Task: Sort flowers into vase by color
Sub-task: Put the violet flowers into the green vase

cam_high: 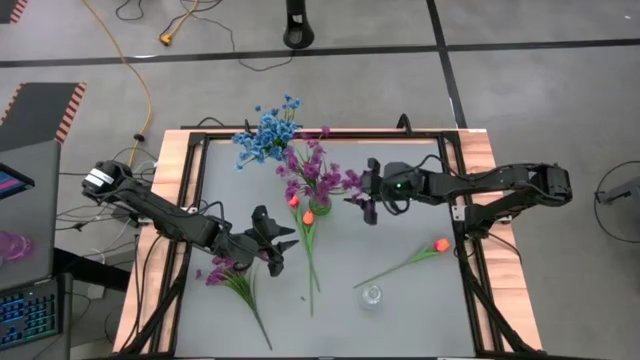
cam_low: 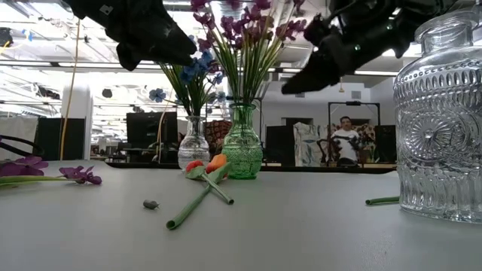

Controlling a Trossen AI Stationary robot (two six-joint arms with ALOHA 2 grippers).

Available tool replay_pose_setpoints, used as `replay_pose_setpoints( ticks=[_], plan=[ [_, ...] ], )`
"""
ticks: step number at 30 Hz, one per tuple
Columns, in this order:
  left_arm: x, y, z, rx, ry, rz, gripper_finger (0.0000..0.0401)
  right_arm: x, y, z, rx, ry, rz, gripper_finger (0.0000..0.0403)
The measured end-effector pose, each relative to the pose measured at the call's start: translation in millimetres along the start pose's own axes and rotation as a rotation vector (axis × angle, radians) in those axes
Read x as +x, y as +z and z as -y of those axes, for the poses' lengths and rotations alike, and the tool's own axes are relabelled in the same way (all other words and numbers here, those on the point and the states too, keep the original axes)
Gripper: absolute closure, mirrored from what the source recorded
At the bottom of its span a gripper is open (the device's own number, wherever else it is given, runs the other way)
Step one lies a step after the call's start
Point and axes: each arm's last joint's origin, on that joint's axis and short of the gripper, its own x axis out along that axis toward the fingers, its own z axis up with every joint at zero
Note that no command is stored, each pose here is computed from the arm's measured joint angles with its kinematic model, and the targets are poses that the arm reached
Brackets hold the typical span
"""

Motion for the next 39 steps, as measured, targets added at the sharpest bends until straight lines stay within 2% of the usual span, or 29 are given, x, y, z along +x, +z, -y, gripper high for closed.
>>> replay_pose_setpoints(
  ticks=[3, 7, 12, 19, 25, 29, 35, 39],
  plan=[
    [-4, 1, 0, -0.046, -0.044, -0.044, 0.0271, 0, -7, 0, -0.004, -0.034, -0.076, 0.0174],
    [-14, 2, -3, -0.178, -0.136, -0.154, 0.0271, -2, -16, 0, -0.011, -0.048, -0.176, 0.0175],
    [-25, -7, -9, -0.449, -0.18, -0.419, 0.0271, -3, -24, -1, -0.017, -0.039, -0.253, 0.0175],
    [-36, -21, -7, -0.914, -0.142, -0.858, 0.0271, -3, -25, -2, -0.018, -0.036, -0.266, 0.0175],
    [-45, -27, 1, -1.189, -0.018, -0.964, 0.0271, -3, -25, -2, -0.018, -0.036, -0.266, 0.0175],
    [-53, -34, 4, -1.284, 0.098, -1.015, 0.0271, -3, -25, -2, -0.018, -0.036, -0.266, 0.0175],
    [-68, -47, 12, -1.326, 0.216, -1.073, 0.0271, -3, -25, -2, -0.017, -0.036, -0.266, 0.0175],
    [-73, -51, 16, -1.345, 0.23, -0.995, 0.0271, -3, -25, -2, -0.017, -0.036, -0.267, 0.0175]
  ],
)
